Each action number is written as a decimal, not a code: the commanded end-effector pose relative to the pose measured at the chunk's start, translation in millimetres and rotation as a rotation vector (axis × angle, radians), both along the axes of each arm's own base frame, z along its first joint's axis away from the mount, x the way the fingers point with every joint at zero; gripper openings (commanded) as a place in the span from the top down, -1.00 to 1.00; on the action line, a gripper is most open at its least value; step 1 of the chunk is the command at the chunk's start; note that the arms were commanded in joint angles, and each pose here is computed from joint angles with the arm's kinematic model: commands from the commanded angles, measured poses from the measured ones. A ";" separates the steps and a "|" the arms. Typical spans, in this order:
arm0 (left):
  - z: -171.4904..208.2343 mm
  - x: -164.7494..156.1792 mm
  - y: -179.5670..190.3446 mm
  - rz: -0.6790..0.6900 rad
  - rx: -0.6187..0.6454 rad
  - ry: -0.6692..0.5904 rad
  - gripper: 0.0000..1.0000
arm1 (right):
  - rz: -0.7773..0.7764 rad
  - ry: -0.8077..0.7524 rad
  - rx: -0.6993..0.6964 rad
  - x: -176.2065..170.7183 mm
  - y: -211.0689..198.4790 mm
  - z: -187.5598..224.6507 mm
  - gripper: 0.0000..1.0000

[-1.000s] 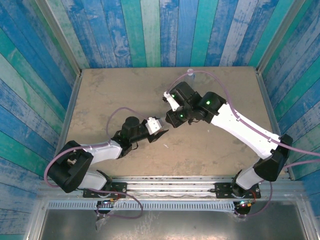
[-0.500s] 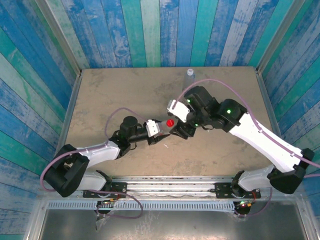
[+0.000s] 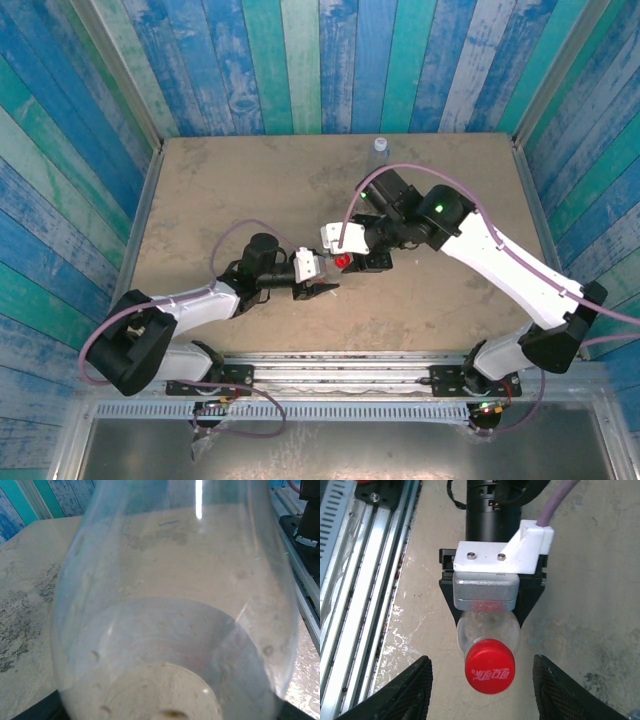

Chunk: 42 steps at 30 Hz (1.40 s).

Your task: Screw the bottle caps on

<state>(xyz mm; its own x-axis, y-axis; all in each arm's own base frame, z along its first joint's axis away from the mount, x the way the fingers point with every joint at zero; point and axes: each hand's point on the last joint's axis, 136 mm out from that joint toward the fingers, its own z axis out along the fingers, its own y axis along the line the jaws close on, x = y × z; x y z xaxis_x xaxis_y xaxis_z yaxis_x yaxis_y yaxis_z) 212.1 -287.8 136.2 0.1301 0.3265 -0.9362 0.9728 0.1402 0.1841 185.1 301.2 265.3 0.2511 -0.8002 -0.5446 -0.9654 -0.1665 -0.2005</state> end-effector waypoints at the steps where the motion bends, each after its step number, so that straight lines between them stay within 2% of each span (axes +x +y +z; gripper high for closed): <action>1: 16.2 -2.8 -1.6 -0.027 -0.019 -0.033 -0.20 | 0.065 0.027 -0.024 -8.9 -2.3 -3.3 -0.07; 11: 14.9 -3.1 -1.2 -0.032 -0.009 -0.032 -0.20 | 0.054 0.044 -0.092 -1.7 -2.6 -22.9 0.07; 18: 13.8 -1.0 -0.5 -0.017 -0.006 -0.032 -0.21 | 0.042 0.046 -0.107 2.4 -1.8 -25.9 0.35; 23: 29.7 14.7 3.9 0.085 -0.042 -0.081 -0.21 | -0.032 0.074 -0.094 4.6 -1.1 -22.1 0.51; 25: 35.8 27.5 7.8 0.162 -0.058 -0.106 -0.21 | -0.119 0.103 -0.088 9.7 -0.1 -20.6 0.59; 30: 47.8 60.2 22.2 0.361 -0.094 -0.195 -0.19 | -0.456 0.234 -0.010 25.4 7.4 -14.4 0.59; 32: 46.8 73.4 27.9 0.431 -0.078 -0.216 -0.18 | -0.619 0.298 0.056 29.5 11.9 -13.3 0.71; 34: 45.5 81.3 31.1 0.473 -0.066 -0.237 -0.16 | -0.769 0.366 0.115 30.8 11.4 -11.5 0.77; 38: 43.4 90.8 39.2 0.539 -0.043 -0.283 -0.15 | -1.174 0.493 0.199 39.3 0.1 -21.2 0.93; 40: 43.6 89.8 40.5 0.545 -0.041 -0.300 -0.15 | -1.274 0.508 0.196 36.1 -1.3 -27.5 0.92; 42: 43.4 88.2 39.6 0.533 -0.036 -0.301 -0.16 | -1.310 0.464 0.168 35.1 -6.0 -28.9 0.90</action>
